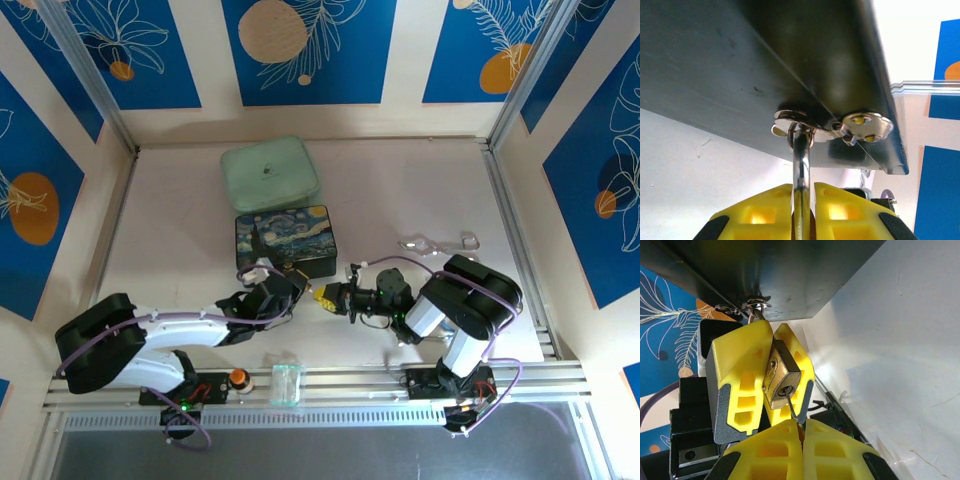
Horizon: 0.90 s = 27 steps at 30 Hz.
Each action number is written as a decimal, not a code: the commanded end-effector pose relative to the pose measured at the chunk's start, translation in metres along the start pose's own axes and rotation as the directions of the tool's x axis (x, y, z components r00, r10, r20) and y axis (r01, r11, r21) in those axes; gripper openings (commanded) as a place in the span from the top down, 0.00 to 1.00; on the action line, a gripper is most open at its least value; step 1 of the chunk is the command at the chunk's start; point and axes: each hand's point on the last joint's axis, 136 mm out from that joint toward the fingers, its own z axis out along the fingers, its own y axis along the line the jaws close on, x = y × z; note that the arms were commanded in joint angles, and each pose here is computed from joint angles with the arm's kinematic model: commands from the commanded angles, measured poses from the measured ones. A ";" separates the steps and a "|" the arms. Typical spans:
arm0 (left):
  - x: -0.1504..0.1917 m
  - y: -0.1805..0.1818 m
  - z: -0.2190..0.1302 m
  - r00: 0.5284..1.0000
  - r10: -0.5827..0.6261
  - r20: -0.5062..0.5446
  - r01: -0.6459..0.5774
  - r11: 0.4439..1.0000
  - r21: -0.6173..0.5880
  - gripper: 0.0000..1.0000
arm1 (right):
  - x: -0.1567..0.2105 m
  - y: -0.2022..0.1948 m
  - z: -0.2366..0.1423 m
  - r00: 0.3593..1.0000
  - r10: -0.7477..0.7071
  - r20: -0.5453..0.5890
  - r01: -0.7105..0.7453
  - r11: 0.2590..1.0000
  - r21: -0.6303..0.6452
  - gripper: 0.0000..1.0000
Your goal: Unlock the padlock with the key
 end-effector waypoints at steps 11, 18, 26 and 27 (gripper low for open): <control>0.014 -0.030 -0.005 0.997 -0.015 -0.074 0.023 0.993 0.117 1.00 | -0.004 0.023 0.013 1.000 -0.008 -0.011 0.007 0.998 -0.060 1.00; 0.024 -0.042 -0.006 0.992 0.080 -0.097 -0.066 0.988 0.138 1.00 | -0.009 0.034 0.014 0.998 -0.010 -0.057 0.005 0.997 -0.080 1.00; 0.026 -0.047 -0.007 0.994 0.031 -0.109 -0.010 0.982 0.189 1.00 | -0.008 0.040 0.015 0.995 0.043 -0.094 -0.051 0.995 -0.086 1.00; 0.026 -0.050 -0.007 0.993 0.018 -0.114 0.005 0.979 0.203 1.00 | -0.009 0.041 0.015 0.995 0.041 -0.087 -0.049 0.995 -0.088 1.00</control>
